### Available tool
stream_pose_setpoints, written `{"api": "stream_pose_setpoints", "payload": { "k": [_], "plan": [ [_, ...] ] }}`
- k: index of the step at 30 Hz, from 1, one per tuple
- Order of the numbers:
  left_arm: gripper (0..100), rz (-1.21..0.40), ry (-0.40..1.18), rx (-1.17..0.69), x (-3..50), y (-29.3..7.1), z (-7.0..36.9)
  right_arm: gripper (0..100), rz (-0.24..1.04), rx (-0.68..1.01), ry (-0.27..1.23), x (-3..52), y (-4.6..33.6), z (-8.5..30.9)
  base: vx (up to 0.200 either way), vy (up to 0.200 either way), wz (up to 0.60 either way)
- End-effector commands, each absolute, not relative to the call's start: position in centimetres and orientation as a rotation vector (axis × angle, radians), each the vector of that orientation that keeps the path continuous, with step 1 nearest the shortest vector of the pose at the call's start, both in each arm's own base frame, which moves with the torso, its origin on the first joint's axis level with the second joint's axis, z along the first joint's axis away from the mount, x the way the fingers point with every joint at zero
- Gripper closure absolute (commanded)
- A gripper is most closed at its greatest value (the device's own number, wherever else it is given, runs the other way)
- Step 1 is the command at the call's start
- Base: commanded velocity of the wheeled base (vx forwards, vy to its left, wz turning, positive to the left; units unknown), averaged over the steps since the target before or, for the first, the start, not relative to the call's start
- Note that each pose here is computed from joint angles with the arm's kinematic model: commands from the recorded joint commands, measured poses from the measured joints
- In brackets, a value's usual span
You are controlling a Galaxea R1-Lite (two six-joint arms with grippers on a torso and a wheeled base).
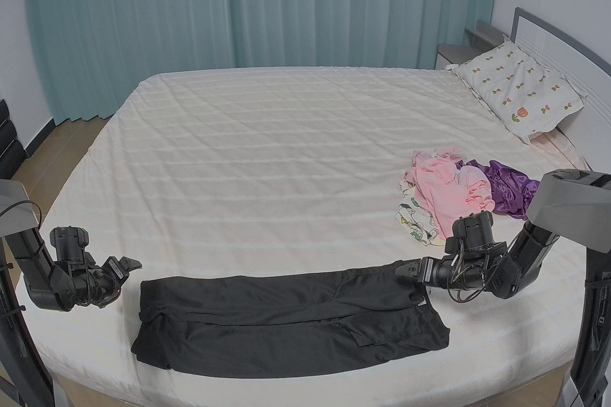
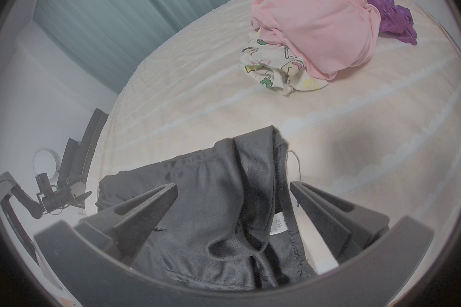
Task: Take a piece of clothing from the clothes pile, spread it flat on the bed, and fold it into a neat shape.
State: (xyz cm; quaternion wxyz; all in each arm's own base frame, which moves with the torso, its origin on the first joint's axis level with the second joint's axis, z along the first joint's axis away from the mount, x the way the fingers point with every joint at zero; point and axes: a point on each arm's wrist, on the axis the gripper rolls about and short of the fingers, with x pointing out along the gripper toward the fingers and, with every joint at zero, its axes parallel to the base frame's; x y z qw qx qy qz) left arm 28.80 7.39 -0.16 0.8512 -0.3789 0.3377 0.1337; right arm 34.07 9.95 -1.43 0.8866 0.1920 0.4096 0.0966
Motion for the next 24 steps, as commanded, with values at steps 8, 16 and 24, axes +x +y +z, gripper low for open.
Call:
{"api": "stream_pose_setpoints", "payload": {
  "k": [8, 16, 24],
  "plan": [
    [0, 0.228, 0.685, -0.776, 31.4, 6.7, 1.0, 0, 0.204, 0.406, 0.836, 34.5, 10.1, -1.3, 0.0, 0.0, 0.0],
    [0, 0.167, 0.774, -0.731, 32.8, 4.4, -0.1, 0, 0.199, 0.406, 0.843, 34.5, 10.0, -1.8, 0.0, 0.0, 0.0],
    [0, 0.168, 0.858, -0.615, 32.8, 4.0, -3.3, 0, 0.197, 0.402, 0.856, 34.5, 10.1, -2.3, 0.0, 0.0, 0.0]
  ]
}}
